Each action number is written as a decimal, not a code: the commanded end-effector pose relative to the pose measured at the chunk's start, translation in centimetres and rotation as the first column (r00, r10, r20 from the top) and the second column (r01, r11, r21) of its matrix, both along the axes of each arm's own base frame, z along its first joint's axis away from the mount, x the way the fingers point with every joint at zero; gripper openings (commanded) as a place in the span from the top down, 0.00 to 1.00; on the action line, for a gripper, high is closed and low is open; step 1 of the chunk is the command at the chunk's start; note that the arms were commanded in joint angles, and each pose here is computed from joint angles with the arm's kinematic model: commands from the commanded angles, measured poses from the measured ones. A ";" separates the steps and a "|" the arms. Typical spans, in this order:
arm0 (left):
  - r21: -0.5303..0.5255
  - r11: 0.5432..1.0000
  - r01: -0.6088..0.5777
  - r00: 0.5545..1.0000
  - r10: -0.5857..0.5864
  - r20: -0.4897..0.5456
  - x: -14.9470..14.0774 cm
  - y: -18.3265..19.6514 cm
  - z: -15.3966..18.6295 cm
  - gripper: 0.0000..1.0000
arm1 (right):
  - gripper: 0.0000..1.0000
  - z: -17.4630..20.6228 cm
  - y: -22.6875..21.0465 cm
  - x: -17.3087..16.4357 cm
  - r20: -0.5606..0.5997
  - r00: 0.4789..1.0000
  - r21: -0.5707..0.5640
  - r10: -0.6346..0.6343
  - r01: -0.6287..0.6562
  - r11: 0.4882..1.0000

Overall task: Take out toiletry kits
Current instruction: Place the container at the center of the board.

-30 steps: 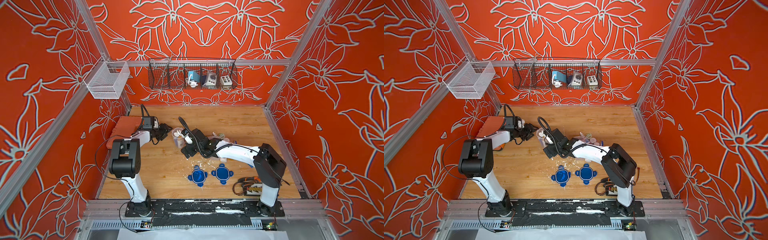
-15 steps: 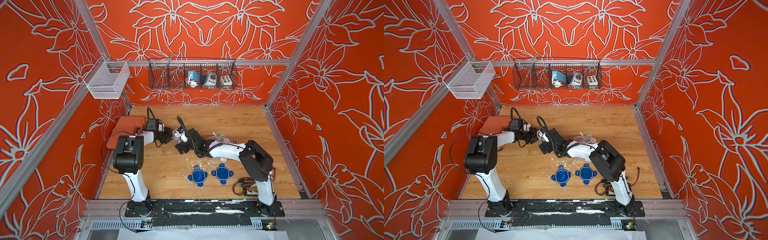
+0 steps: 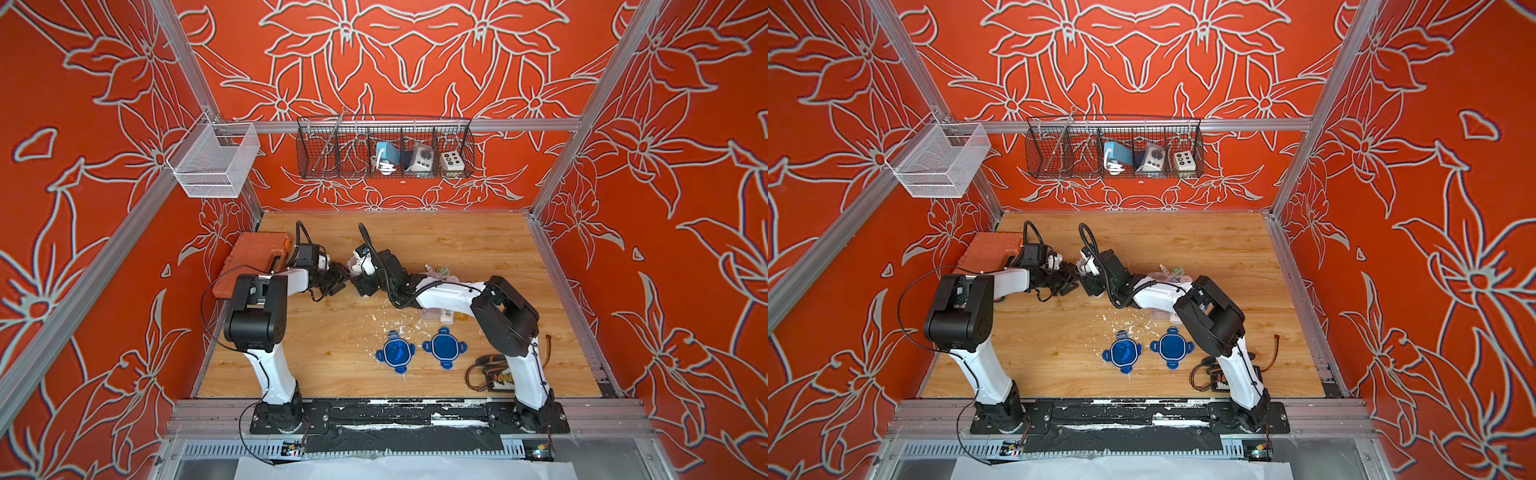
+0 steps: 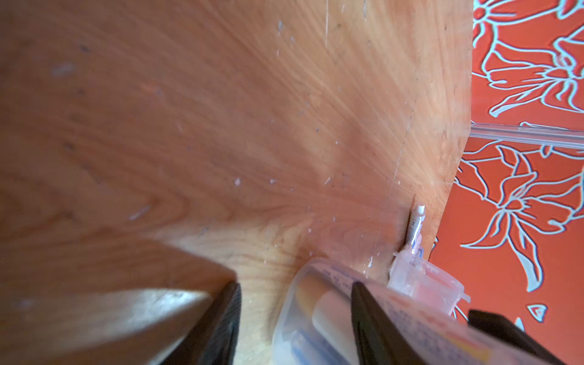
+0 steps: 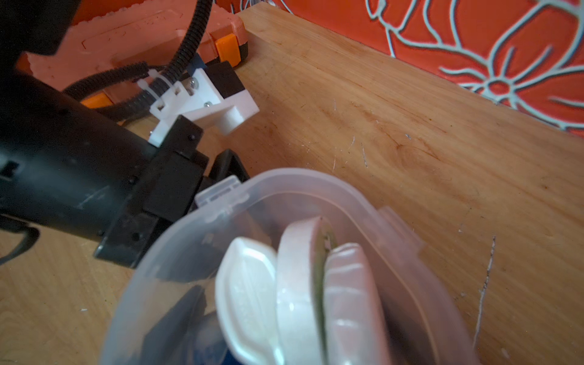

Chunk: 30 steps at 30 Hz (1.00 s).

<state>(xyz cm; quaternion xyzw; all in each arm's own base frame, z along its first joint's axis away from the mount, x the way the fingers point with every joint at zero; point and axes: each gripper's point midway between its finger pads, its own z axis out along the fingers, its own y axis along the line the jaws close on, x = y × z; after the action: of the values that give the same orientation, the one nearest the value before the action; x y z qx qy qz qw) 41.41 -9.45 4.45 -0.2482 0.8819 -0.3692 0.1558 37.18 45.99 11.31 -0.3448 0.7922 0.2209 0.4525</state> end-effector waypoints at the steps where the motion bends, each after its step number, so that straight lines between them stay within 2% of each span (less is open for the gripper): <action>1: -0.003 0.999 0.040 0.999 -0.040 0.008 -1.2 -0.8 0.8 0.42 | 0.27 -0.1 -0.3 -0.8 -0.010 1.000 0.019 0.019 -0.019 1.000; 7: 0.092 0.996 0.010 1.000 -0.013 0.028 -2.2 0.5 1.8 0.35 | 0.31 1.5 -1.4 -3.2 -0.031 0.997 0.032 0.068 -0.067 0.997; 10: 0.166 0.985 -0.045 0.997 0.033 0.075 -2.3 1.9 3.8 0.35 | 0.31 2.4 -1.9 -4.9 -0.033 0.995 0.021 0.093 -0.092 0.996; 13: 0.266 0.953 -0.146 0.982 0.108 0.153 -2.3 4.2 6.7 0.34 | 0.32 3.8 -2.0 -7.2 -0.039 0.992 -0.001 0.120 -0.120 0.993; 15: 0.331 0.911 -0.247 0.955 0.171 0.241 -2.5 6.2 9.3 0.32 | 0.32 5.1 -2.0 -9.3 -0.040 0.988 -0.019 0.150 -0.150 0.988; 17: 0.329 0.886 -0.328 0.912 0.205 0.355 -2.9 7.2 11.8 0.23 | 0.31 6.3 -1.9 -11.3 -0.041 0.985 -0.038 0.170 -0.171 0.984; 18: 0.304 0.887 -0.348 0.881 0.198 0.430 -3.0 7.1 13.3 0.20 | 0.32 6.9 -1.8 -12.4 -0.041 0.982 -0.043 0.182 -0.184 0.982; 20: 0.267 0.890 -0.370 0.840 0.197 0.505 -3.6 7.0 14.3 0.14 | 0.32 7.8 -1.9 -14.1 -0.051 0.980 -0.040 0.194 -0.196 0.980; 22: 0.247 0.900 -0.360 0.838 0.196 0.509 -3.8 6.9 14.3 0.12 | 0.32 8.5 -1.9 -15.6 -0.072 0.976 -0.015 0.203 -0.205 0.979; 26: 0.247 0.937 -0.246 0.874 0.104 0.475 -3.6 5.7 14.2 0.20 | 0.33 9.3 -1.8 -17.6 -0.131 0.969 0.022 0.211 -0.210 0.978; 30: 0.283 0.931 -0.232 0.882 0.078 0.465 -4.7 6.0 13.6 0.20 | 0.33 9.2 -2.1 -18.5 -0.191 0.958 0.029 0.214 -0.212 0.977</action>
<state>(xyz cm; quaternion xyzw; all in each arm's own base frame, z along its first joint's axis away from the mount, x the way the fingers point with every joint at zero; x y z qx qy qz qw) 37.29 -3.24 17.27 -0.2267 0.8455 -0.2501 0.4138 18.88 44.21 19.08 -0.4263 0.7810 0.2867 0.3552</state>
